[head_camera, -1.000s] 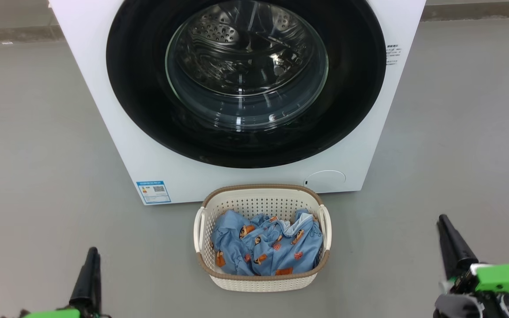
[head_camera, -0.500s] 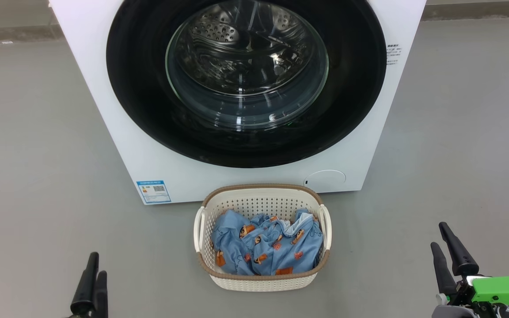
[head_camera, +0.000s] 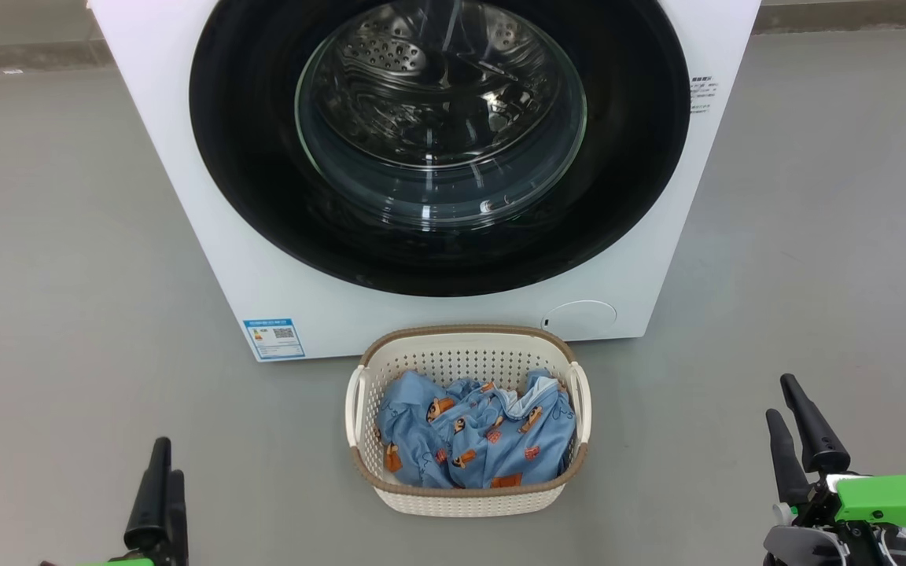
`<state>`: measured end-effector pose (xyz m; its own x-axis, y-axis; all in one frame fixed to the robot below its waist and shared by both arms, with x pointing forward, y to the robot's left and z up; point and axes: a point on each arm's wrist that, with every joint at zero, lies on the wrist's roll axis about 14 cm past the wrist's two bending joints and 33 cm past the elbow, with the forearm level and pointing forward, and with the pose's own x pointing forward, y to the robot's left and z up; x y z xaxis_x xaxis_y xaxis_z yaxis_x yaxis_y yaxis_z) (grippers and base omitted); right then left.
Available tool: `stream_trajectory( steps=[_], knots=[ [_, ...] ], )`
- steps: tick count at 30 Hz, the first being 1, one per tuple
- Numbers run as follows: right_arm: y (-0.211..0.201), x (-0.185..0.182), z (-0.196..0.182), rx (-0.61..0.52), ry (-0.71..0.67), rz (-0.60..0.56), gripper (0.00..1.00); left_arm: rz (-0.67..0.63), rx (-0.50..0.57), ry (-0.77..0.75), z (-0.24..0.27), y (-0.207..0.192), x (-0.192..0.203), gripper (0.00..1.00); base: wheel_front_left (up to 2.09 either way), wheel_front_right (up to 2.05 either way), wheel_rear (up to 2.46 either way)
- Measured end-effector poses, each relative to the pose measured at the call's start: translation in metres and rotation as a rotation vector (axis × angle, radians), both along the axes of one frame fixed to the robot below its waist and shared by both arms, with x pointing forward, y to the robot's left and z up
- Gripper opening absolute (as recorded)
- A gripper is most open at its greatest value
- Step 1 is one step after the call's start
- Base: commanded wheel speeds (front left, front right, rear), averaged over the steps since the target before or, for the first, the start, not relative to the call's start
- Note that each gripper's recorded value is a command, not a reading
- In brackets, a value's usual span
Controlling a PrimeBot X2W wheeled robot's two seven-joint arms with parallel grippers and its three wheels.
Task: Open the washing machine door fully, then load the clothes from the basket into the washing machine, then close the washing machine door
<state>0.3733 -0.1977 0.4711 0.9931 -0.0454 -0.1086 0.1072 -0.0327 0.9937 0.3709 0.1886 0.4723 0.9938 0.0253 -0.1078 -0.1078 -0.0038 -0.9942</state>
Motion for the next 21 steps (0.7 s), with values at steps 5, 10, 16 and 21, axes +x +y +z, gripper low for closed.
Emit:
stream_trajectory(
  steps=[5, 10, 16, 21],
  knots=[
    [-0.001, 0.002, 0.006, -0.019, -0.017, -0.007, 1.0, -0.004, 0.033, -0.014, 0.005, -0.002, 0.002, 1.0, 0.0, 0.0, 0.0],
    [0.002, 0.007, 0.015, -0.061, -0.042, 0.007, 1.0, -0.005, 0.061, -0.035, 0.012, -0.003, 0.004, 1.0, 0.0, 0.0, 0.0],
    [0.006, 0.011, 0.026, -0.103, -0.073, 0.022, 1.0, -0.007, 0.114, -0.058, 0.02, -0.004, 0.008, 1.0, 0.0, 0.0, 0.0],
    [0.008, 0.012, 0.03, -0.129, -0.087, 0.027, 1.0, -0.01, 0.159, -0.066, 0.022, -0.006, 0.008, 1.0, 0.0, 0.0, 0.0]
  ],
)
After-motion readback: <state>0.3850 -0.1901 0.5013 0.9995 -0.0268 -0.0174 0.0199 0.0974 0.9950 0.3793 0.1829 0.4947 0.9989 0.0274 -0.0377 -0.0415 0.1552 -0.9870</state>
